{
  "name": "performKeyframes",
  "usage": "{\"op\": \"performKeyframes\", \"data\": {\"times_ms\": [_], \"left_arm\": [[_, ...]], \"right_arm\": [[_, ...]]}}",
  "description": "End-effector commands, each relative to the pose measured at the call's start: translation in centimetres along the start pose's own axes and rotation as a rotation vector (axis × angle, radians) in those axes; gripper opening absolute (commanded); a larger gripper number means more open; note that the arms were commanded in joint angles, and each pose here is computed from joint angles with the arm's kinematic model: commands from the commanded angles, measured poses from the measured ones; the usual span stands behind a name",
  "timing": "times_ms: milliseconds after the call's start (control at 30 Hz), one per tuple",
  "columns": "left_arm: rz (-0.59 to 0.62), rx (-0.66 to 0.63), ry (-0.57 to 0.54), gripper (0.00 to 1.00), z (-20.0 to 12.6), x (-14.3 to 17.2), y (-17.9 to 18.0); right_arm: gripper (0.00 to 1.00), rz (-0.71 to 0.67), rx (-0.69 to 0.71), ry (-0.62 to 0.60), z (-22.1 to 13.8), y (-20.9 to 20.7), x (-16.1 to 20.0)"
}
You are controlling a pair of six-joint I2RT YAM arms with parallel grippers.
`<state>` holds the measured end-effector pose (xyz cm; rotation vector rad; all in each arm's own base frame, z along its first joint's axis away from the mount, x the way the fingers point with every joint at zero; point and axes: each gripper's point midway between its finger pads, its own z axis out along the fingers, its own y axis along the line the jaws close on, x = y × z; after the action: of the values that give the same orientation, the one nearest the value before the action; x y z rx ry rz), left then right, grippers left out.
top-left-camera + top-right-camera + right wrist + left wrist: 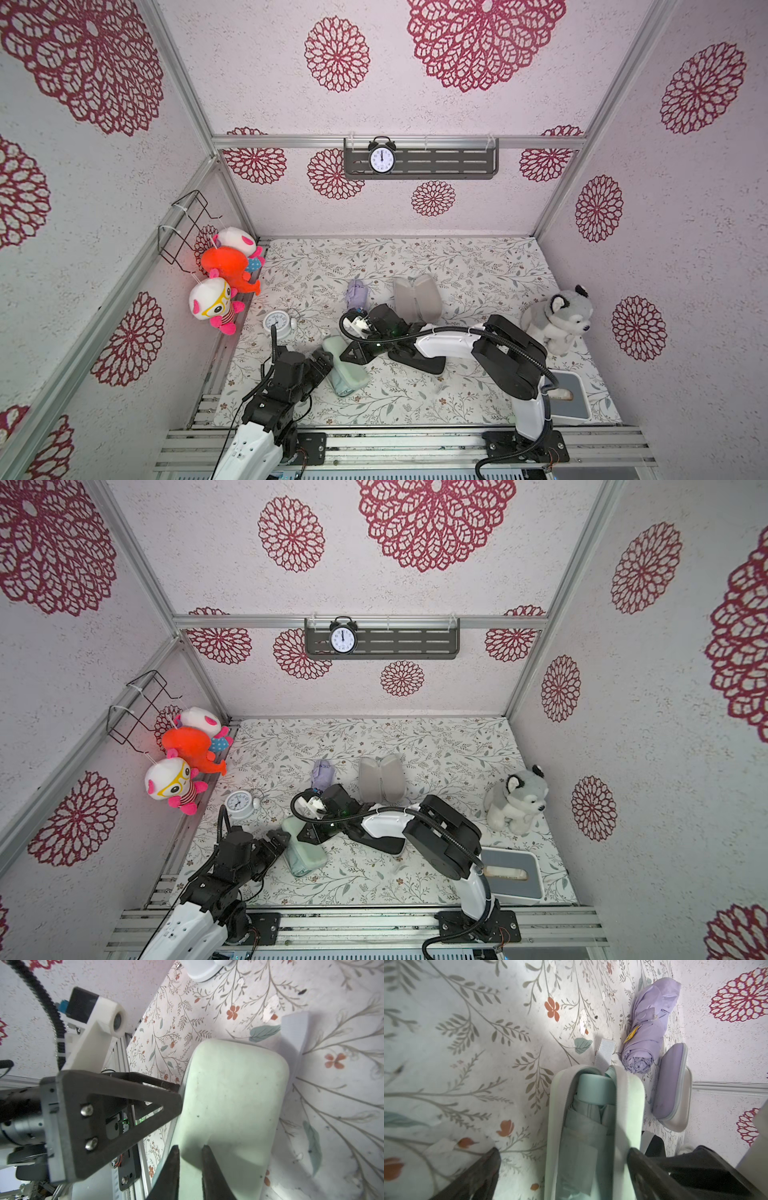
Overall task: Put umbrellas into zippered umbrella sleeves
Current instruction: Close the umbrella sleeve at the center of the board, then pick up the umbrella sleeve at the center of the board.
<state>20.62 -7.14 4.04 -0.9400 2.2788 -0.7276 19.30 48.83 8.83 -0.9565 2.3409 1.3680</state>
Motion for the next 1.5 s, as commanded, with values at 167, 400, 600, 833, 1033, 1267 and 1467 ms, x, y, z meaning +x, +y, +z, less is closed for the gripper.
{"op": "performKeyframes", "data": {"times_ms": [167,400,600,833,1033,1267,1467], "left_arm": [[-0.023,0.033,0.007,0.97,1.1,0.3,0.1],[-0.023,0.000,0.017,0.74,1.4,0.7,1.2],[-0.012,-0.053,0.063,0.53,2.1,1.6,2.4],[0.026,-0.057,0.067,0.43,2.4,1.7,2.8],[0.106,-0.013,0.155,0.35,3.7,2.7,1.4],[0.114,0.107,0.192,0.27,4.4,3.2,-0.4],[0.122,0.176,0.214,0.17,4.3,3.3,-1.8]], "right_arm": [[0.22,-0.023,-0.022,0.018,1.0,1.2,0.4],[0.28,-0.023,-0.066,-0.040,-0.1,2.2,-1.1],[0.37,-0.018,0.016,-0.091,-2.9,-0.1,-2.7],[0.44,0.062,0.128,-0.030,-2.9,-5.2,-1.6],[0.54,0.069,0.120,0.049,-1.0,-5.5,-0.6],[0.57,0.152,0.078,0.052,0.1,-6.9,0.4],[0.58,0.187,0.046,0.054,0.8,-7.2,0.6]]}}
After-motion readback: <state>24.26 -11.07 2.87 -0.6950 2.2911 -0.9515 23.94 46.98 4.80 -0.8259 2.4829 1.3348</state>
